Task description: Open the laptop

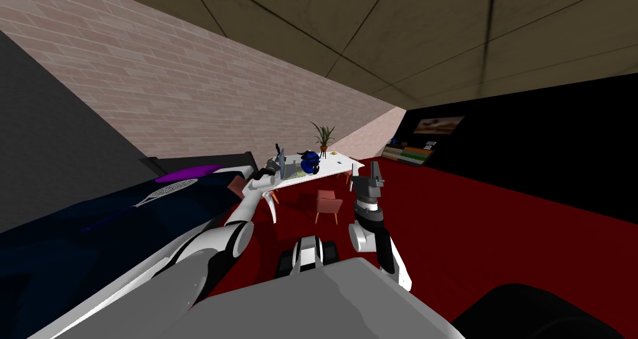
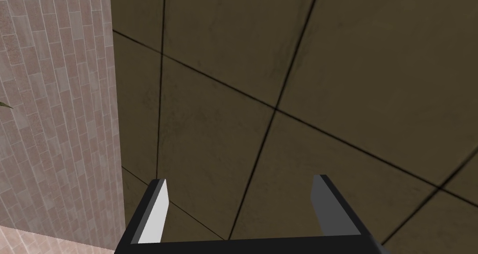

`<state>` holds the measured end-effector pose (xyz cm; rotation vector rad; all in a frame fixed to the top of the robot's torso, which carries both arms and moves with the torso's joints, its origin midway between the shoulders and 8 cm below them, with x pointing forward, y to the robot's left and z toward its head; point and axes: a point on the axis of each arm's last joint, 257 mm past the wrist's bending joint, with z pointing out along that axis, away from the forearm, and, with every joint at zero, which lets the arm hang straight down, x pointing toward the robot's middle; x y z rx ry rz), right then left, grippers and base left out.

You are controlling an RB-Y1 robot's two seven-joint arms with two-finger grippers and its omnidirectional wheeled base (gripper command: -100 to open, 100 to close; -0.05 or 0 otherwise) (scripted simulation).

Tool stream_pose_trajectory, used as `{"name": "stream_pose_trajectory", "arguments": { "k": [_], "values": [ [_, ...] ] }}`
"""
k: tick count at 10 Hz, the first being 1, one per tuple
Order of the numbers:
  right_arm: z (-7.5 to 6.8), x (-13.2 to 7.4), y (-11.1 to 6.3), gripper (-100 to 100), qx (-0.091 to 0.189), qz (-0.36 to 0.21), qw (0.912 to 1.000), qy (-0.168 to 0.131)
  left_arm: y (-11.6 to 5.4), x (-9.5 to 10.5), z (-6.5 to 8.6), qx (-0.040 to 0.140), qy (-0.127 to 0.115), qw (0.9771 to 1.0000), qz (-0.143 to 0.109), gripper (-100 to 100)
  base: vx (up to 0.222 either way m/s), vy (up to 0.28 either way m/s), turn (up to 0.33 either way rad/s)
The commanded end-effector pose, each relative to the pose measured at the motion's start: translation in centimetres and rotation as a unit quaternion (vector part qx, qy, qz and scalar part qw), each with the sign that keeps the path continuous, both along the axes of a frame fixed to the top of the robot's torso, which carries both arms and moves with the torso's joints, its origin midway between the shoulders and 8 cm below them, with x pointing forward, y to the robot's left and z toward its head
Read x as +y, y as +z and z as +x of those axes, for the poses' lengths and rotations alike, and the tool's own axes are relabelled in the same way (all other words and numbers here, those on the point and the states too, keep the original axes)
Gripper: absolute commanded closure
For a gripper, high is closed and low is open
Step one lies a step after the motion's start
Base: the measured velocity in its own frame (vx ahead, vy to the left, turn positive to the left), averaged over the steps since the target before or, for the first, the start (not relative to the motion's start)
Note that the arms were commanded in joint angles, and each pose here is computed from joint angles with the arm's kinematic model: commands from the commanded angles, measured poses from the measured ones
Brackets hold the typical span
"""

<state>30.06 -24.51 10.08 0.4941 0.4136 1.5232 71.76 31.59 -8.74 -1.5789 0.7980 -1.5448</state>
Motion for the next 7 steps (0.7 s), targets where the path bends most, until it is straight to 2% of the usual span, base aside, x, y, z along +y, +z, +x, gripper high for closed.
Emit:
{"name": "stream_pose_trajectory", "arguments": {
  "k": [1, 2, 3, 4, 5, 6, 7],
  "values": [
    [0.0, 0.0, 0.0, 0, 0.0, 0.0, 1.0, 0.0, 0.1, 0.0, 0.0, -0.001, 0.0, 1.0, 0.0, 100, -0.002, -0.005, -0.004],
    [0.0, 0.0, 0.0, 0, 0.0, 0.0, 1.0, 0.0, -0.1, 0.2, 0.1, 0.008, 0.0, 0.9993, 0.036, 100, 0.018, -0.064, -0.018],
    [0.0, 0.0, 0.0, 0, 0.0, 0.0, 1.0, 0.0, -0.1, 0.3, 0.2, 0.013, 0.001, 0.9985, 0.054, 100, 0.015, -0.117, 0.001],
    [0.0, 0.0, 0.0, 0, 0.0, 0.0, 1.0, 0.0, -0.3, 0.5, 0.3, 0.021, 0.001, 0.9957, 0.09, 100, 0.001, -0.127, -0.003],
    [0.0, 0.0, 0.0, 0, 0.0, 0.0, 1.0, 0.0, -0.3, 0.7, 0.3, 0.026, 0.002, 0.9938, 0.108, 100, 0.005, -0.131, -0.029],
    [0.0, 0.0, 0.0, 0, 0.0, 0.0, 1.0, 0.0, -0.4, 1.0, 0.4, 0.034, 0.003, 0.989, 0.144, 100, 0.02, -0.17, -0.027],
    [0.0, 0.0, 0.0, 0, 0.0, 0.0, 1.0, 0.0, -0.5, 1.2, 0.4, 0.038, 0.004, 0.986, 0.162, 100, 0.037, -0.152, -0.008]
  ]
}}
